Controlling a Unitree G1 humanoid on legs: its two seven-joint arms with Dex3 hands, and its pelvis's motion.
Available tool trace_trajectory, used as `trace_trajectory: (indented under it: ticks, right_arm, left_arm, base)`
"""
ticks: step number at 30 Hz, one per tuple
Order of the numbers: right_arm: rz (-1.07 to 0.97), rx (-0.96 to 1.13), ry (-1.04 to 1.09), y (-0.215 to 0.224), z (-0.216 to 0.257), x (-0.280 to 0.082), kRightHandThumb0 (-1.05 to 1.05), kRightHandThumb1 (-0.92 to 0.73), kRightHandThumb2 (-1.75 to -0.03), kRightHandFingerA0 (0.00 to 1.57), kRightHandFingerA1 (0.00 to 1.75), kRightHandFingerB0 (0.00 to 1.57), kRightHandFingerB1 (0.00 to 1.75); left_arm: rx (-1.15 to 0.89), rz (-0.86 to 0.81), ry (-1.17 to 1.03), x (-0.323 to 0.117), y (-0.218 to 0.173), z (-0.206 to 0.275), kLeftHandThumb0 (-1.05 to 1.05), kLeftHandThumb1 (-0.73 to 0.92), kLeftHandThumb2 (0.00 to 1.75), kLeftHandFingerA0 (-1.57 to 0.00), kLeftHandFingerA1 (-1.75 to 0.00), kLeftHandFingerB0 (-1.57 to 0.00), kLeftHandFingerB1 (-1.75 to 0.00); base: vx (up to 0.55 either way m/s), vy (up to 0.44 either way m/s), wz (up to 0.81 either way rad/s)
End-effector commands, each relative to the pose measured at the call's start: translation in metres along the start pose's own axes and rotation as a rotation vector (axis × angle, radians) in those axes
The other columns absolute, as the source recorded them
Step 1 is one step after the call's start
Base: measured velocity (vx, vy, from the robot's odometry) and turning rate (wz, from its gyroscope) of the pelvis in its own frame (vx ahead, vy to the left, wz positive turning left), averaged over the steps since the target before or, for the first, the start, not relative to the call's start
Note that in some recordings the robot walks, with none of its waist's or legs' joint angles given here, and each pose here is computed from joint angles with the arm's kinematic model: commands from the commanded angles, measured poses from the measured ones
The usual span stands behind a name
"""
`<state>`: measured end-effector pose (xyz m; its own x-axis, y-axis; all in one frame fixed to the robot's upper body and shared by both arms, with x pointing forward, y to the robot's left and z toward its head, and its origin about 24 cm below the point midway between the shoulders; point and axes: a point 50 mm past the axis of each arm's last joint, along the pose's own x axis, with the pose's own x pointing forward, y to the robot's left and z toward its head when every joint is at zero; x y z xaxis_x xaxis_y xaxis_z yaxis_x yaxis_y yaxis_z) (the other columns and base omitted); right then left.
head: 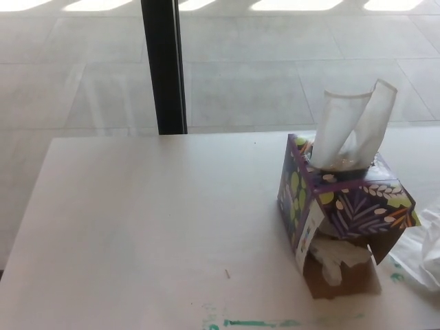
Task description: The robot uses its right hand to pull out a tissue from the tissue box kept in the middle of the desk and put it on the right side
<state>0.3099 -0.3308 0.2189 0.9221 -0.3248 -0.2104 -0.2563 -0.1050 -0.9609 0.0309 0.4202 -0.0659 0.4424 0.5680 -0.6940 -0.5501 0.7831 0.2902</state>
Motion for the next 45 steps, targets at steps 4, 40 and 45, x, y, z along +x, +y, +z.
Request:
trace_trajectory:
  ticks: [4,40,45]
  right_arm:
    - [-0.283,0.398,0.225,0.005,-0.103,-0.057,-0.69,-0.69,-0.61,0.65,0.87,0.57,0.59]
    - [-0.185,1.634,0.655,0.297,-0.079,-0.112,-0.68,-0.71,-0.62,0.80,1.23,0.32,0.71]
    - [-0.107,1.604,0.604,0.299,-0.074,-0.110,-0.72,-0.73,-0.62,0.70,1.09,0.38,0.69]
  left_arm:
    - [-0.023,0.009,-0.045,-0.002,0.009,0.007,-1.05,0.84,0.89,-0.93,-1.29,-0.53,-1.42]
    - [0.002,0.036,-0.004,0.003,0.003,0.009,-1.05,0.91,0.88,-0.83,-1.33,-0.49,-1.37]
    - [-0.002,0.019,-0.013,0.006,-0.002,0.014,-1.05,0.90,0.88,-0.83,-1.32,-0.51,-1.33]
  base:
    - [0.00,0.000,0.00]
    - [0.00,0.000,0.00]
    - [0.00,0.000,0.00]
